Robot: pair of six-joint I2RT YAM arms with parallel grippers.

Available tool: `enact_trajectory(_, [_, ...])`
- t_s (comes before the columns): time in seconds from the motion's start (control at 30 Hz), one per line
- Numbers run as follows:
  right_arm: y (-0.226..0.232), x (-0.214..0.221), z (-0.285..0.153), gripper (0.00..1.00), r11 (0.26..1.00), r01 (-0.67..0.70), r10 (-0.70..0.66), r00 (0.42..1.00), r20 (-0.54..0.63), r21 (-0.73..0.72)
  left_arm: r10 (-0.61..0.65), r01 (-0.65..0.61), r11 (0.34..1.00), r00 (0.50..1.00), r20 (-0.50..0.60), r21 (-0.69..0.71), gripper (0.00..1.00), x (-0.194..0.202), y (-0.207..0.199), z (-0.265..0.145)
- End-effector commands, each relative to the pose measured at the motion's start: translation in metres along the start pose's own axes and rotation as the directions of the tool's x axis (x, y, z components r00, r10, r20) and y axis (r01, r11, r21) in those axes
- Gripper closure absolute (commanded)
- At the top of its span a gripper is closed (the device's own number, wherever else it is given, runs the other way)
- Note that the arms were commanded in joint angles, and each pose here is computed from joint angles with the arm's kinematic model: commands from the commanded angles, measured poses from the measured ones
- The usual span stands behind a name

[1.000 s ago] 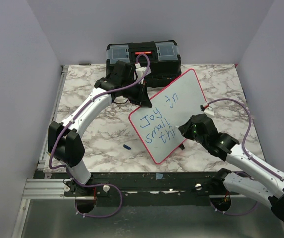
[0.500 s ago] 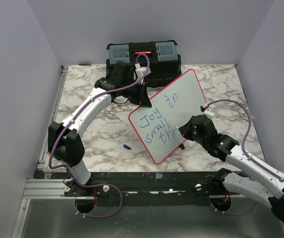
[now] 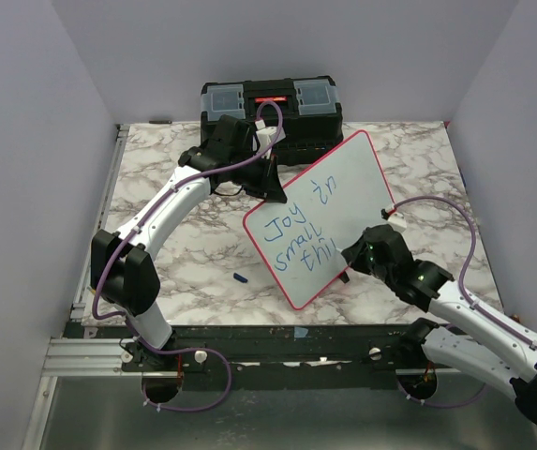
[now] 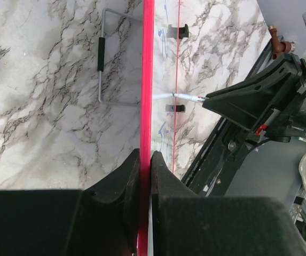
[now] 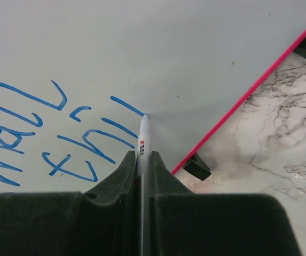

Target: Write a sentence on the whiteboard

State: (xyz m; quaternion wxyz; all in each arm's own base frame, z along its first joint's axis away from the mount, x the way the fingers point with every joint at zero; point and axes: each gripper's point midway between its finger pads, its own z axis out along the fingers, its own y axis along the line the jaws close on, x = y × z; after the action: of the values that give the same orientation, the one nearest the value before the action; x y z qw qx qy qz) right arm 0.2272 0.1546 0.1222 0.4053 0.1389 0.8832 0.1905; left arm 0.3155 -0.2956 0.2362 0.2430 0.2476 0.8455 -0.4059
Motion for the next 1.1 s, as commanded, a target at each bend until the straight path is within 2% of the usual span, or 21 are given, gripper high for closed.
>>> enact_trajectory(0.0, [-0.01,0.017,0.003,0.99,1.0,0.001,0.0,0.998,-0.059,0.03,0.069,-0.069,0.997,0.997,0.018,-0.029,1.0,-0.005,0.002,-0.003])
enact_trajectory(1.07, [0.031,-0.024,0.009,0.99,0.999,0.028,-0.028,1.0,0.014,-0.021,0.069,-0.069,0.997,0.998,0.014,-0.033,1.0,-0.004,0.004,-0.002])
